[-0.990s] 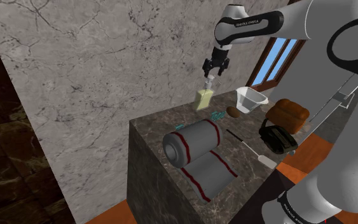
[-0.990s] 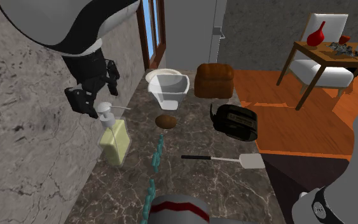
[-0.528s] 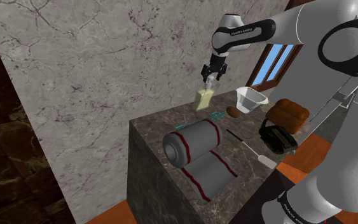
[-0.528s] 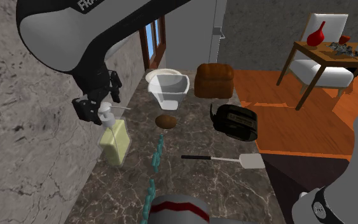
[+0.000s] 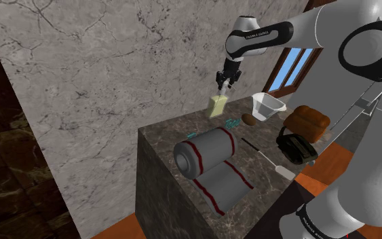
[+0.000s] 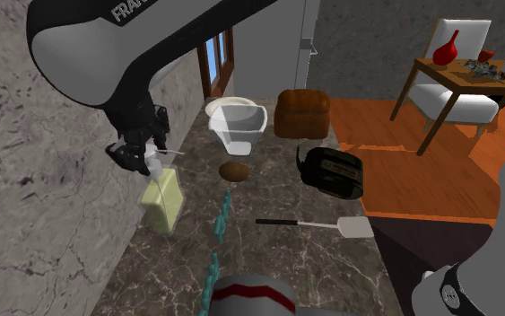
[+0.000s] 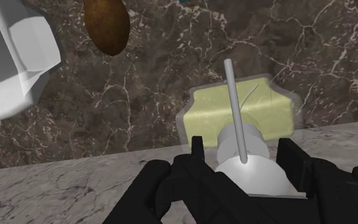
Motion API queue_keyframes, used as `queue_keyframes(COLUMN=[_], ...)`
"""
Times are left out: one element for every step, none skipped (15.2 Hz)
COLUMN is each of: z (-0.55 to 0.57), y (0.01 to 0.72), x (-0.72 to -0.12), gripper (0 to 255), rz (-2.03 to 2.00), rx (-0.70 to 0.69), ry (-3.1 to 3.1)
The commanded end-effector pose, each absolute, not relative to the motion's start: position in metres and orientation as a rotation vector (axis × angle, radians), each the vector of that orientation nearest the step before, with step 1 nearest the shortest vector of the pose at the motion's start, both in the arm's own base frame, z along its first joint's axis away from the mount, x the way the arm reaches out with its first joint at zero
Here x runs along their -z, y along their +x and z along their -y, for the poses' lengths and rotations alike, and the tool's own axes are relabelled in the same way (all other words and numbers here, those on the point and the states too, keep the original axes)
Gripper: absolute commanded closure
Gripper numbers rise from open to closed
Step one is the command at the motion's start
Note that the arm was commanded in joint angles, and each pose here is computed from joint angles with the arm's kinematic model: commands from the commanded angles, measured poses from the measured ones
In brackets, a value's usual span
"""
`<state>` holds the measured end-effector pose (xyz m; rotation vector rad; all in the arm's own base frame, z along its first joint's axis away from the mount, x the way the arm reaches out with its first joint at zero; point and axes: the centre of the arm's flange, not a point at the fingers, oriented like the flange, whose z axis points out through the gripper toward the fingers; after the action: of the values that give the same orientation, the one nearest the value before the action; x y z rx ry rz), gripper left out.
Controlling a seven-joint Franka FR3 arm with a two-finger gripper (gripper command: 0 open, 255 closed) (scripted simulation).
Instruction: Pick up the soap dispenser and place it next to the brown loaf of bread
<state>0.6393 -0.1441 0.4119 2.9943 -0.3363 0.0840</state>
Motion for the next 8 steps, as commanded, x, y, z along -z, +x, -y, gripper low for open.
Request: queue_keyframes(z=[0.1441,0.1441,0.1441,0.1442,0.1441,0.1441,0.1441,0.1441], y=[0.6393,0.6393,0.6393,0.6392,0.6392,0.6392,0.6391,0.6392], x=[-0.4119,-0.4119,-0.412,-0.4119,-0.412,-0.4118,-0.4118,-0.4117], gripper=[255,255,255,255,255,255,255,255], rz=[0.336,0.336,0.336,0.336,0.336,0.336,0.336,0.336], rx=[-0.084,-0.084,-0.084,-0.084,-0.084,-0.084,-0.084,-0.084], ry=[2.994,2.994,2.994,2.994,2.994,2.994,2.994,2.994])
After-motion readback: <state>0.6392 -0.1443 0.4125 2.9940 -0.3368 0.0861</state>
